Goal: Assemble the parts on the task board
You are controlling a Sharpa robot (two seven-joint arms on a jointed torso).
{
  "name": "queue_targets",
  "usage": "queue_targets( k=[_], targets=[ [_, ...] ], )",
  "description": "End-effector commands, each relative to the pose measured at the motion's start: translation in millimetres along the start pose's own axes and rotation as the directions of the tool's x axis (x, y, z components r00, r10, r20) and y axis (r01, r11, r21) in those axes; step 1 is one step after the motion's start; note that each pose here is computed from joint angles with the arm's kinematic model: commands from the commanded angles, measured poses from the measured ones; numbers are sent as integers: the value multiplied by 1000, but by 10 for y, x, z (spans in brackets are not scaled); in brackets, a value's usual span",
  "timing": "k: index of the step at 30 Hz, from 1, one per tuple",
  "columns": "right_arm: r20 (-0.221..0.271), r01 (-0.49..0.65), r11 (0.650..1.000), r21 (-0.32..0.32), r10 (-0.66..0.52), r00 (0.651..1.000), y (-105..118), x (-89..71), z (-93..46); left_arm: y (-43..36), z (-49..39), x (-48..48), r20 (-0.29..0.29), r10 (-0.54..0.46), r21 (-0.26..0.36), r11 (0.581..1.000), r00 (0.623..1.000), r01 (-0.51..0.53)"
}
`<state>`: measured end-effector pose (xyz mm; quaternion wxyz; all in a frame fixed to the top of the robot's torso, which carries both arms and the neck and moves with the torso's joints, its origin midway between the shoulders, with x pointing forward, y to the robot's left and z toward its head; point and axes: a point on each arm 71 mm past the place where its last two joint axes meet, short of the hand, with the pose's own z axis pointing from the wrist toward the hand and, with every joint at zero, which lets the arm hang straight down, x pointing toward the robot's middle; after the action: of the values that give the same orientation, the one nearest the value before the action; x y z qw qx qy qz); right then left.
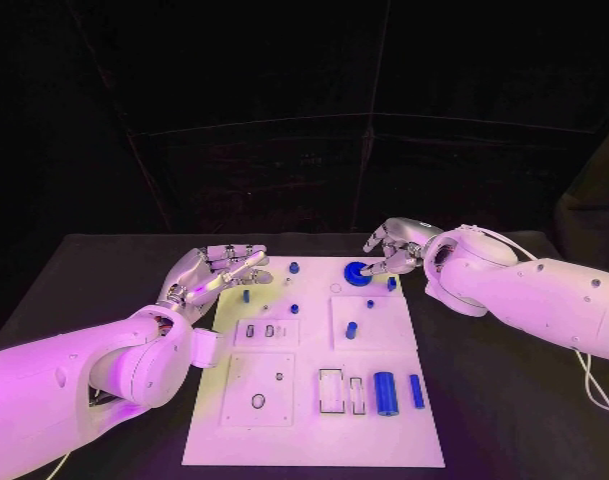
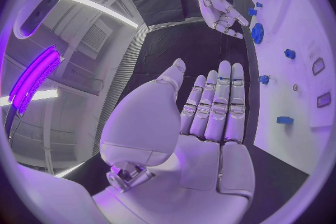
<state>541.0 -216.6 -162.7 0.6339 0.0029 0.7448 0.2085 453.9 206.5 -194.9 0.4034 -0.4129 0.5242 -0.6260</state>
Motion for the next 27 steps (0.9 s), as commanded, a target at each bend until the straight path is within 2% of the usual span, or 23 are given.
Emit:
queue_targets(
  k=[1,14,27],
  targets=[
    [-72,4,999,40,-2,997,-16,41,22,-10,11,19,-17,-4,8,1000,1000,4],
    [-108,58,998,10,-56,993,95,110,113,-2,25,15,-14,-2,8,1000,1000,2],
    [-98,101,995,10,-100,990,109,121,178,-2,25,5,-10,1,9,1000,1000,-1]
  ],
)
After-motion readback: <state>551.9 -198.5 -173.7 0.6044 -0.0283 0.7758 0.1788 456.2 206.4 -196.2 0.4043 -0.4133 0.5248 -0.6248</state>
